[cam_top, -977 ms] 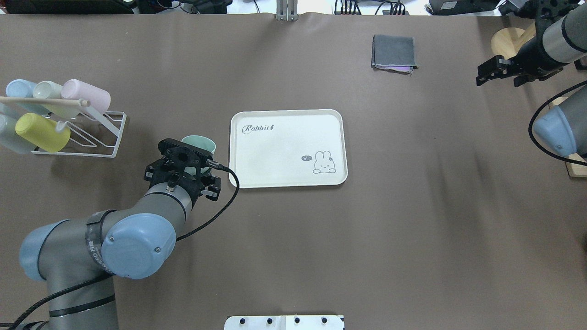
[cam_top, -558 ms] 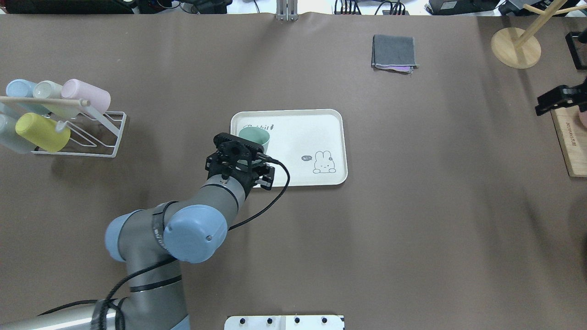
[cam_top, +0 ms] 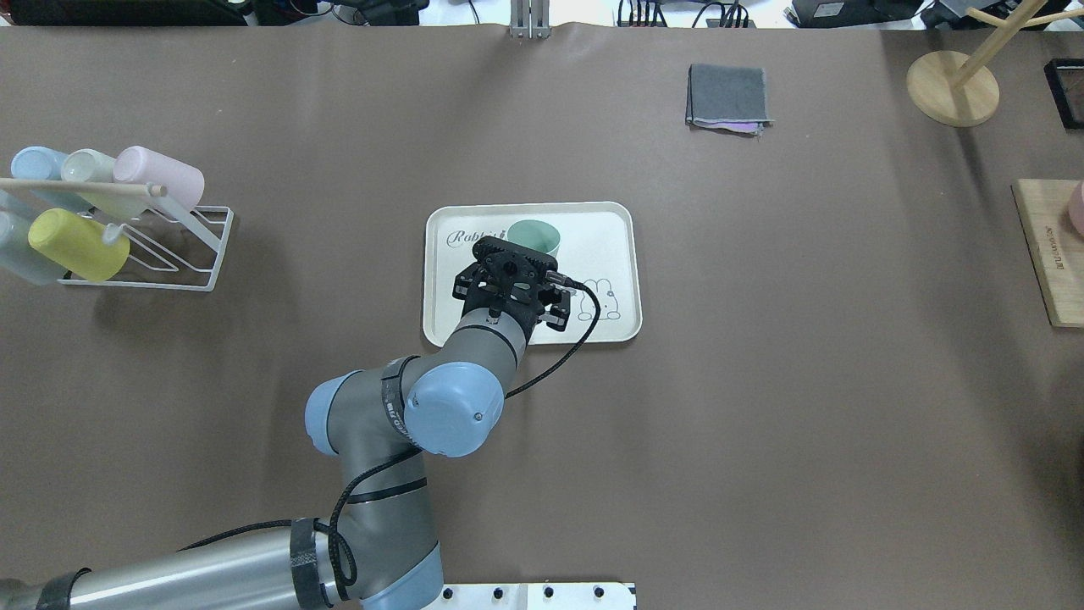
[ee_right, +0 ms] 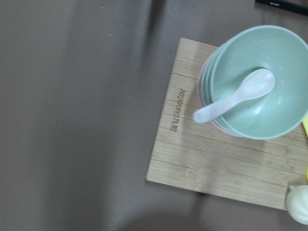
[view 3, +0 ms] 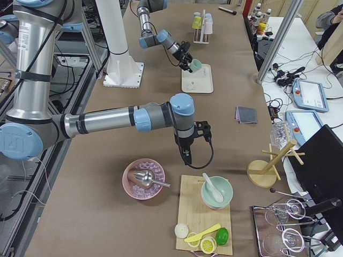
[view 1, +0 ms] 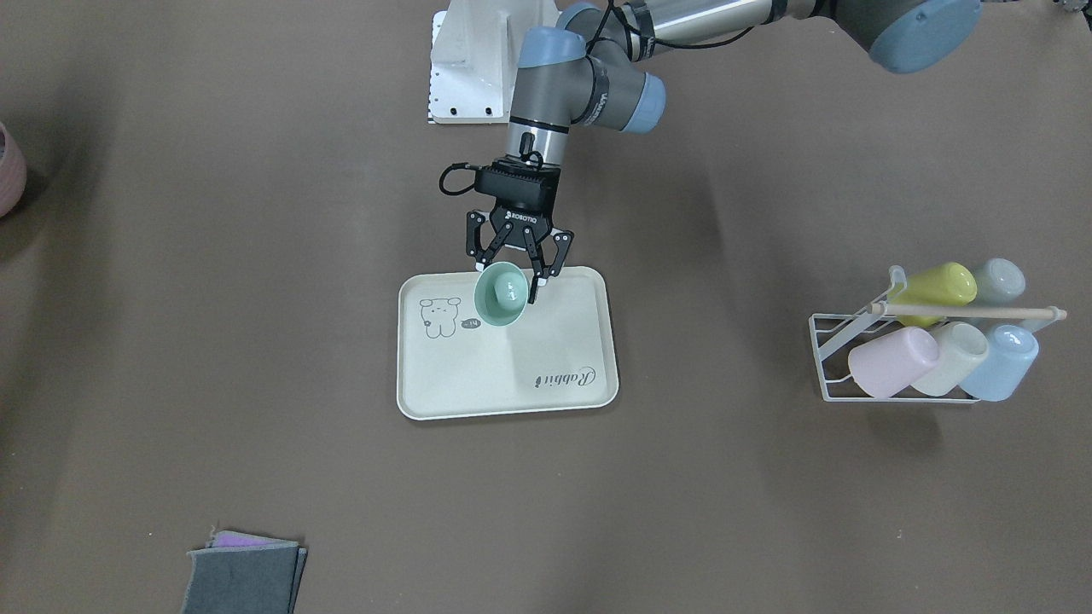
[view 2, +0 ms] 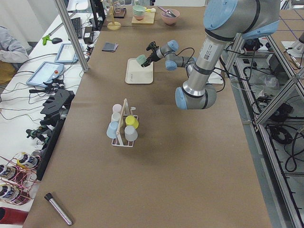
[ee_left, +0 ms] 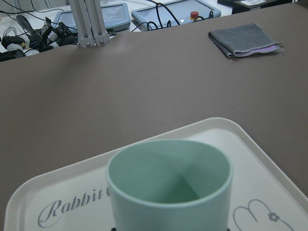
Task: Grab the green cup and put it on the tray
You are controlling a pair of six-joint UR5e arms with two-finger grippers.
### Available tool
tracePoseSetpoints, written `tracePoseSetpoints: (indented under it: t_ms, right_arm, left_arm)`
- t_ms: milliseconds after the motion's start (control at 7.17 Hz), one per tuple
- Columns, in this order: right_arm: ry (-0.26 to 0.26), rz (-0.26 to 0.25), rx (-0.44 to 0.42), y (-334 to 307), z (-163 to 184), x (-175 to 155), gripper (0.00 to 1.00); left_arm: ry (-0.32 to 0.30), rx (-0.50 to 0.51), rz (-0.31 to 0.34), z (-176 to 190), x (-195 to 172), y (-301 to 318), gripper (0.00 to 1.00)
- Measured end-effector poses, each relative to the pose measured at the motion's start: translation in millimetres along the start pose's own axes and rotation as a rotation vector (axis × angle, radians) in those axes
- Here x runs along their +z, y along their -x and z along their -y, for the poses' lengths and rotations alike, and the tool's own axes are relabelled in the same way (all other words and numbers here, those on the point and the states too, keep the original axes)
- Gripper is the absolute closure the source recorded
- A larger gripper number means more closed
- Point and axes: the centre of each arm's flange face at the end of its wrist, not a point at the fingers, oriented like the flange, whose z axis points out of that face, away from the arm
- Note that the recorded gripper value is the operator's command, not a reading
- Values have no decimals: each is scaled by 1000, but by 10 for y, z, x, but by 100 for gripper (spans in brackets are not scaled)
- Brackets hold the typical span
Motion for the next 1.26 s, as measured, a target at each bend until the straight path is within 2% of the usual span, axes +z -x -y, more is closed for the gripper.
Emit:
tracePoseSetpoints:
  t_ms: [419, 698, 1116, 1256]
  right_arm:
    - [15, -26, 12, -415, -157, 87, 0]
    - [24, -33, 29, -521, -217, 146, 0]
    - [29, -32, 48, -687, -420, 145, 0]
    - [26, -18, 75, -760, -484, 126, 0]
  left_arm:
    - [-123, -65, -10, -125, 351, 54, 100]
    - [-186, -72, 32, -161, 496, 77, 100]
    - [-233, -80, 88, -264, 591, 120, 100]
    - [-238, -85, 98, -316, 605, 120, 100]
